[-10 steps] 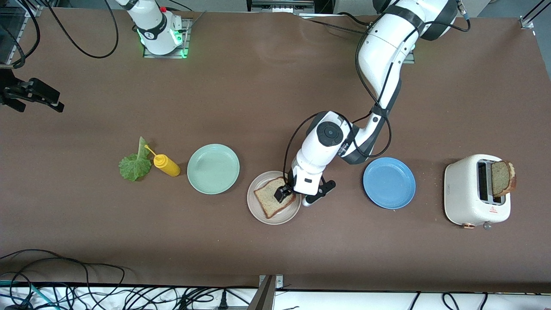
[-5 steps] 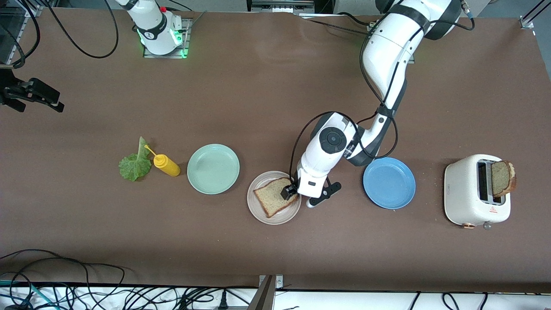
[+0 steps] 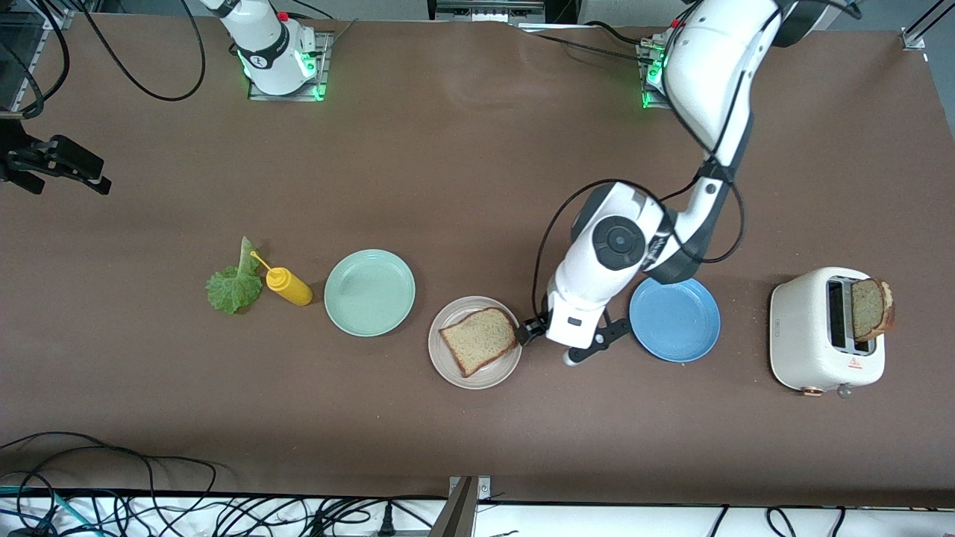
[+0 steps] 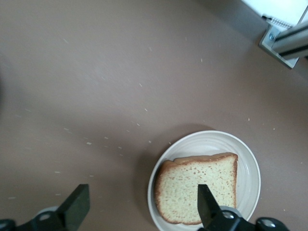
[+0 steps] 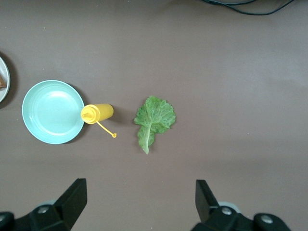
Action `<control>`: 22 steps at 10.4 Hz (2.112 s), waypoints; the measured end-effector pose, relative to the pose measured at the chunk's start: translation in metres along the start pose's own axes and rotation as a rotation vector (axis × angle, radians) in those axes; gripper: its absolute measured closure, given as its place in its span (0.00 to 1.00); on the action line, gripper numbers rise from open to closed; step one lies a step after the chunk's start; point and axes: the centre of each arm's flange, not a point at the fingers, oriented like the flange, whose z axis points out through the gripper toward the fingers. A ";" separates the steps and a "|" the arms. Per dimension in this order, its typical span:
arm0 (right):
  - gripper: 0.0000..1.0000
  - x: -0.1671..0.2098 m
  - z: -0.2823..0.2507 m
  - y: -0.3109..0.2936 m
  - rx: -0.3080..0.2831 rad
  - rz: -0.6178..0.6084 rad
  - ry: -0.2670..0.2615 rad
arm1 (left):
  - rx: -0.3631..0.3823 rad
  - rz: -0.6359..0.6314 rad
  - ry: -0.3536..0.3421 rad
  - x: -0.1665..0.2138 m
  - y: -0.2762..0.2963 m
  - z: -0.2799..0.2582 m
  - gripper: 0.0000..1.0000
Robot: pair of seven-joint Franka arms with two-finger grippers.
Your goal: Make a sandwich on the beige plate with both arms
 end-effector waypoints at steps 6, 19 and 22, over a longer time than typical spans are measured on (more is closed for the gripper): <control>0.00 0.000 0.001 0.002 0.000 0.003 -0.001 | 0.106 0.131 -0.038 0.071 -0.096 -0.182 0.00; 0.00 0.000 0.001 0.002 0.000 0.004 -0.001 | 0.157 0.470 -0.148 0.139 -0.246 -0.280 0.00; 0.00 0.000 0.001 0.002 0.000 0.004 -0.001 | 0.162 0.467 -0.146 0.140 -0.248 -0.280 0.00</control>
